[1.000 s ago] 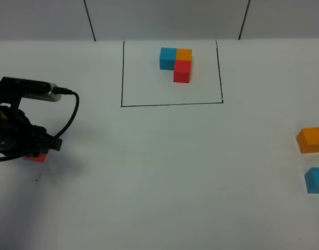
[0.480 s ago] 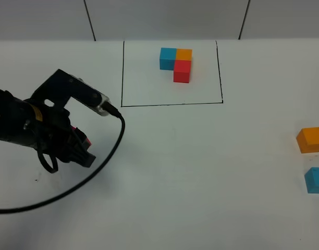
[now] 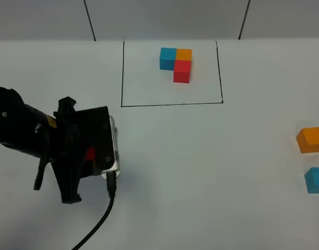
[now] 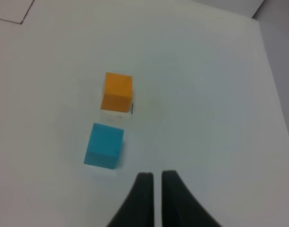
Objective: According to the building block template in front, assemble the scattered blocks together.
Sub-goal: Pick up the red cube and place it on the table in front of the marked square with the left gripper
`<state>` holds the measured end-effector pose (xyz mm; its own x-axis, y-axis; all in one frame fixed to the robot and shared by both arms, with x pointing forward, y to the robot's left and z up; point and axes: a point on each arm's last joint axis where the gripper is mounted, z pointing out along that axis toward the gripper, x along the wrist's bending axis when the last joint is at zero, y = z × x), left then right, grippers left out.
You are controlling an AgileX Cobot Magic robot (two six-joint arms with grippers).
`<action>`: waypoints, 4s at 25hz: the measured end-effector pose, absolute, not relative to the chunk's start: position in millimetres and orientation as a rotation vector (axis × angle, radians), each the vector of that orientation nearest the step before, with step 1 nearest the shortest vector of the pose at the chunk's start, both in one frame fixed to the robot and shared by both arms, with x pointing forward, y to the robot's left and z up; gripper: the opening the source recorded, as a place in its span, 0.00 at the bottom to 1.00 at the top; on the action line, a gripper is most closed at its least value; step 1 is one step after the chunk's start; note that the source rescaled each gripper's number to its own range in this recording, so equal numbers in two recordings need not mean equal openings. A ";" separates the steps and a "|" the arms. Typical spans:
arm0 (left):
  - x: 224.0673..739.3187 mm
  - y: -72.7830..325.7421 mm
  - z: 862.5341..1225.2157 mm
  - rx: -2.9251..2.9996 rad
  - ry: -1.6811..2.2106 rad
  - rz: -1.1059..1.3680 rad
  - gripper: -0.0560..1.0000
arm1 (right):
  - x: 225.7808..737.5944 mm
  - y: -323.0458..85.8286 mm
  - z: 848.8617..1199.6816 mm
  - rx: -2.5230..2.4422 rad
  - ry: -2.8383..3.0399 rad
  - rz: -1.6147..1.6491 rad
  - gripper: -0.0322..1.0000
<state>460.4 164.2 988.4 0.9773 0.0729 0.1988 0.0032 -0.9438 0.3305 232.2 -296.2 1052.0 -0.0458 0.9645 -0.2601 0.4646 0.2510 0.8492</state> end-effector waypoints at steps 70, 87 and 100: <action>528.1 61.3 895.3 2.766 0.041 0.144 0.55 | 232.2 -296.2 1052.0 1.344 1.652 0.722 0.03; 541.6 45.6 881.8 2.756 0.058 0.073 0.55 | 232.2 -296.2 1052.0 1.344 1.652 0.722 0.03; 542.7 42.4 870.7 2.750 0.075 0.039 0.55 | 232.2 -296.2 1052.0 1.344 1.652 0.722 0.03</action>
